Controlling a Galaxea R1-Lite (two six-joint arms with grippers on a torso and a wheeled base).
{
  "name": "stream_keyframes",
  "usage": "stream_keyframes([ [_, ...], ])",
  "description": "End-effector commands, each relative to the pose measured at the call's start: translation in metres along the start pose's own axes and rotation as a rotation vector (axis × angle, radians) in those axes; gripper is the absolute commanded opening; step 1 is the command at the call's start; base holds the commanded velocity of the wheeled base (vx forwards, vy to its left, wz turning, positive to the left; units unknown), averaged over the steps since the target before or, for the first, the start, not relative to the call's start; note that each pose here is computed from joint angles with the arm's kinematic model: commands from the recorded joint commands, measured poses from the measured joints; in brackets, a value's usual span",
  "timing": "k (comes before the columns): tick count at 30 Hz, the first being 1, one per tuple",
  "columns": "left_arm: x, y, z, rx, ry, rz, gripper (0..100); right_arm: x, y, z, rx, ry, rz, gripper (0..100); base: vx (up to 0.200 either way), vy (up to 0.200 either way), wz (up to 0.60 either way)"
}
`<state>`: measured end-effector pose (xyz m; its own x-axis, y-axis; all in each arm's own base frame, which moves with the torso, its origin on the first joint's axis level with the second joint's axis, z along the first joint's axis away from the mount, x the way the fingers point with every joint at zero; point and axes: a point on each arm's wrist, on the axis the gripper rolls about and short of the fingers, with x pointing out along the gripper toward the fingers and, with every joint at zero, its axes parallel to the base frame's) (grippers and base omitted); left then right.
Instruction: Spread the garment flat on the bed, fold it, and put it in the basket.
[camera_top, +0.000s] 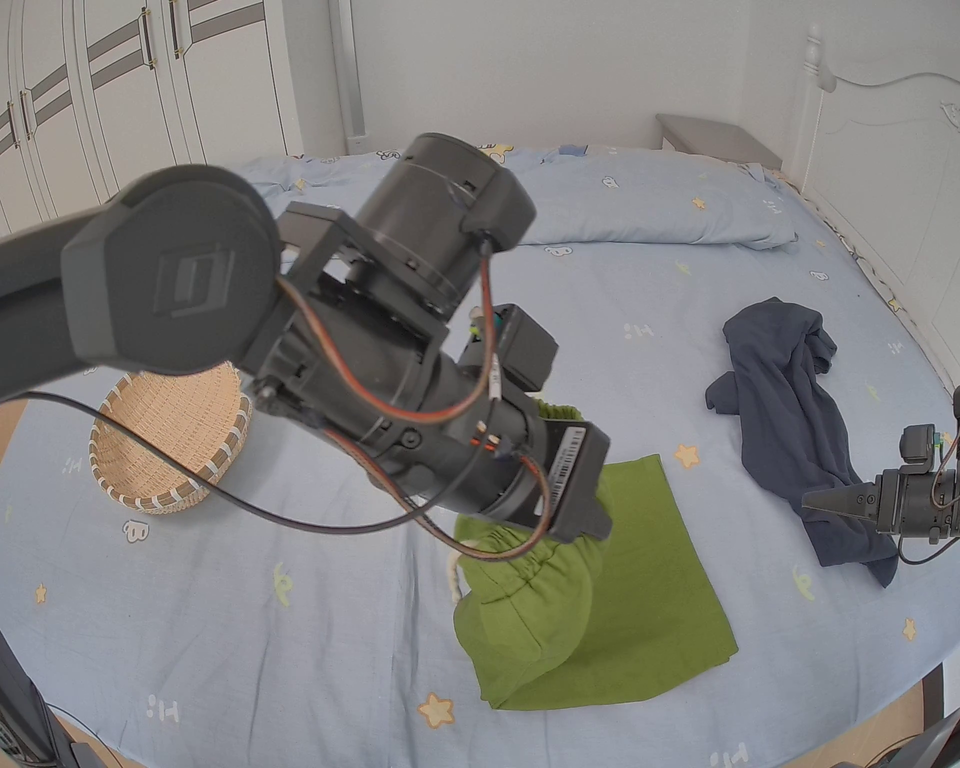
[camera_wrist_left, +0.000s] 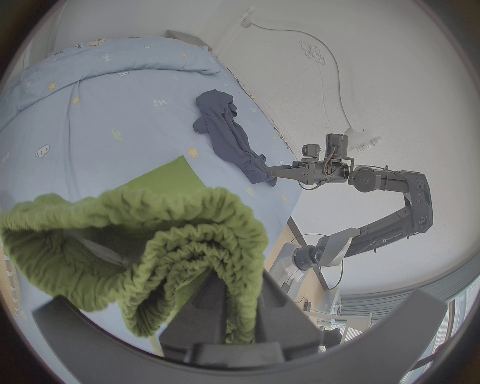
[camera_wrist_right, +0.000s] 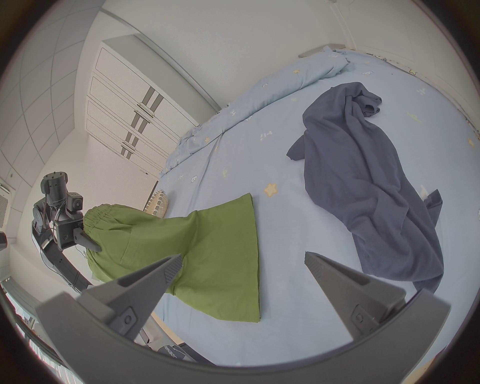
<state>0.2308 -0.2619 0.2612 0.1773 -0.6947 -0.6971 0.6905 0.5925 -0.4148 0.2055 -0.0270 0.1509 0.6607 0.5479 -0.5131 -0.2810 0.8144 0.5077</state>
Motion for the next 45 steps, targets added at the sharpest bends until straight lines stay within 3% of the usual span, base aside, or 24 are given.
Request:
stream_keyframes([
  [1, 0.025, -0.005, 0.004, -0.004, 0.028, -0.006, 0, 0.0, 0.0, 0.0, 0.002, 0.001, 0.0, 100, 0.0, 0.0, 0.0],
  [12, 0.047, -0.003, 0.019, -0.021, 0.014, -0.003, 0, 0.0, -0.001, -0.001, 0.004, 0.004, 0.0, 100, 0.0, 0.0, 0.0],
  [13, 0.047, -0.003, 0.019, -0.021, 0.014, -0.003, 100, 0.0, -0.001, -0.001, 0.004, 0.004, 0.0, 100, 0.0, 0.0, 0.0],
  [17, 0.062, 0.0, 0.027, -0.062, -0.001, -0.007, 100, 0.001, -0.001, -0.001, 0.004, 0.004, 0.0, 100, 0.0, 0.0, 0.0],
  [22, 0.085, 0.007, 0.023, -0.135, 0.048, 0.007, 100, 0.0, 0.0, -0.001, 0.003, 0.003, 0.0, 100, 0.0, 0.0, 0.0],
  [26, 0.084, 0.007, 0.022, -0.151, 0.054, 0.009, 100, 0.001, -0.001, 0.0, 0.003, 0.003, 0.0, 100, 0.0, 0.0, 0.0],
  [30, 0.064, 0.008, 0.025, -0.168, 0.03, 0.012, 100, 0.0, -0.002, 0.0, 0.007, -0.001, -0.004, 100, 0.0, 0.0, 0.0],
  [31, 0.032, 0.008, 0.029, -0.181, -0.017, 0.015, 100, -0.001, -0.002, 0.0, 0.004, -0.002, -0.004, 100, 0.0, 0.0, 0.0],
  [33, 0.015, 0.013, 0.028, -0.196, -0.043, 0.019, 100, -0.001, -0.002, 0.0, 0.004, -0.002, -0.004, 100, 0.0, 0.0, 0.0],
  [34, 0.0, 0.031, 0.017, -0.229, -0.047, 0.041, 100, -0.001, -0.002, 0.0, 0.004, -0.002, -0.004, 100, 0.0, 0.0, 0.0],
  [36, -0.006, 0.044, 0.01, -0.252, -0.059, 0.042, 100, -0.001, -0.002, 0.0, 0.004, -0.002, -0.004, 100, 0.0, 0.0, 0.0],
  [40, -0.003, 0.101, -0.025, -0.304, -0.118, -0.023, 100, -0.001, -0.002, 0.0, 0.004, -0.002, -0.002, 100, 0.0, 0.0, 0.0],
  [45, 0.01, 0.132, -0.05, -0.289, -0.21, -0.054, 100, 0.0, -0.001, -0.002, 0.005, 0.005, 0.002, 100, 0.0, 0.0, 0.0],
])
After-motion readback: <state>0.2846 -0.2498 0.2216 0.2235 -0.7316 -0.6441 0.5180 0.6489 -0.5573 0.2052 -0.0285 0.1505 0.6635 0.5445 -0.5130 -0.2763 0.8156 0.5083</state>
